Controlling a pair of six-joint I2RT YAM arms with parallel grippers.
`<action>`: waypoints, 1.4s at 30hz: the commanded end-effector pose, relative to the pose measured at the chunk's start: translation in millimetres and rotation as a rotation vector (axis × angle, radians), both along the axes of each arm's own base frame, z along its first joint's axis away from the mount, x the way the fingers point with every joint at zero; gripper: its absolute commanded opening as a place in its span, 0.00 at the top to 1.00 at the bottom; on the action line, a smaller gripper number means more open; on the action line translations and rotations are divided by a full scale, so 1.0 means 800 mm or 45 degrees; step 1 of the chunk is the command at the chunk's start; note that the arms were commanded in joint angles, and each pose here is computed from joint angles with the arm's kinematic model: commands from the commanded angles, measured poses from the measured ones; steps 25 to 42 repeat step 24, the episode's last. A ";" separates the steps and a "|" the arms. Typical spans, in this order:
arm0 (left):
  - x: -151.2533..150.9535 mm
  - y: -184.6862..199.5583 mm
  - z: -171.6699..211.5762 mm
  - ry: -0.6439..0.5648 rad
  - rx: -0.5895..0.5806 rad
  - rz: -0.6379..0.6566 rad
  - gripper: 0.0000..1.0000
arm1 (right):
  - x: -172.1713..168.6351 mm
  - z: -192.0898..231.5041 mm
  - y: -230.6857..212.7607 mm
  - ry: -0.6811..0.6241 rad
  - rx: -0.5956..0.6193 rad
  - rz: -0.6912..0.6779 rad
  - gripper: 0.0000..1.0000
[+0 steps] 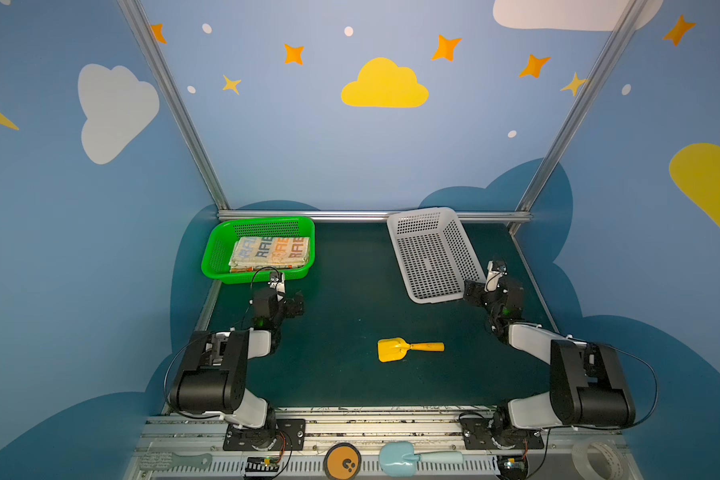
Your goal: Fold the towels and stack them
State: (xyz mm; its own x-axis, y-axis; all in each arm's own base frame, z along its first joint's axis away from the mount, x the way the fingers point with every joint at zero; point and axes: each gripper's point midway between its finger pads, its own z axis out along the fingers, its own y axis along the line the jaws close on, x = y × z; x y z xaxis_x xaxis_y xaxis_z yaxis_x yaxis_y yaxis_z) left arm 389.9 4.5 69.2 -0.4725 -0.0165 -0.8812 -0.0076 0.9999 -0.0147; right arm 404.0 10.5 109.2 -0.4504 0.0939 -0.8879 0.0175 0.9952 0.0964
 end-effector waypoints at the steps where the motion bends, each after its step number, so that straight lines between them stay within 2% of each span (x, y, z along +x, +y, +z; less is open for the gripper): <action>1: 0.008 -0.003 0.018 -0.054 -0.003 -0.017 0.00 | -0.016 -0.032 -0.002 0.126 -0.032 -0.006 0.13; 42: 0.007 -0.003 0.019 -0.061 0.024 0.004 0.00 | -0.015 -0.031 -0.002 0.125 -0.033 -0.008 0.13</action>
